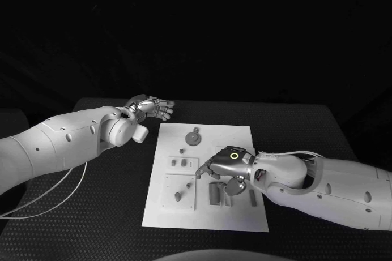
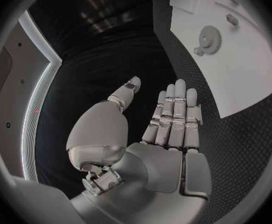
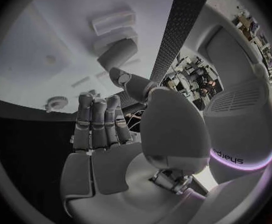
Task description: Assemble the parts on the task board
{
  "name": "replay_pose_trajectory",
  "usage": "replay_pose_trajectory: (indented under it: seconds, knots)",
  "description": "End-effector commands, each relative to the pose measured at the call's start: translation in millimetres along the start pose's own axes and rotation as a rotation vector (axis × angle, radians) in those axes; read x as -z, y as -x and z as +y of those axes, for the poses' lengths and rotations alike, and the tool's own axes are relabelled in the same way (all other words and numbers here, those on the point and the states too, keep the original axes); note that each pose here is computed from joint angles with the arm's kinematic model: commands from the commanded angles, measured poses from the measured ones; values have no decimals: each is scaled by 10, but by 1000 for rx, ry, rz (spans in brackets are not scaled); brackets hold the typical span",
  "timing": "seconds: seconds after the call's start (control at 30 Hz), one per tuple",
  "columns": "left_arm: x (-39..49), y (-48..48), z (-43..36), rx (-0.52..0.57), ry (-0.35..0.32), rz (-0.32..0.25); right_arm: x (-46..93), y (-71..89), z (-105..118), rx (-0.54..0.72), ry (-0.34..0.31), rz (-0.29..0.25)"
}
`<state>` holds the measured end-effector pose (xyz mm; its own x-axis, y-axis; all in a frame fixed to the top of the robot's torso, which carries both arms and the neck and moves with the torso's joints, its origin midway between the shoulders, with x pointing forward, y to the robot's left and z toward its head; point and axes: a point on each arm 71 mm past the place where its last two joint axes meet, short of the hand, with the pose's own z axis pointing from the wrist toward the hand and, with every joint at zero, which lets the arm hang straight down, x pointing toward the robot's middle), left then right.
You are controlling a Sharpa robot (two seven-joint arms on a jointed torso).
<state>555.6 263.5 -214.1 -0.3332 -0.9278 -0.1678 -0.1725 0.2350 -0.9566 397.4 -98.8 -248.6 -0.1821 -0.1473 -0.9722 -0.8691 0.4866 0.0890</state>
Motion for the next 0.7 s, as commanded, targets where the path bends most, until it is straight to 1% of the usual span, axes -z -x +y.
replay_pose_trajectory:
  seconds: [0.03, 0.23, 0.5, 0.7]
  knots:
    - [-4, -27, -18, 0, -13, 19, -1, -72, 15, 39, 3, 56]
    - [4, 1, -10, 0, -10, 15, 3, -98, 31, 35, 2, 75]
    - [5, -3, -11, 0, -10, 17, 17, -207, 16, 22, -8, 115]
    - [7, 4, -9, 0, -10, 16, 15, -242, 17, 17, -9, 120]
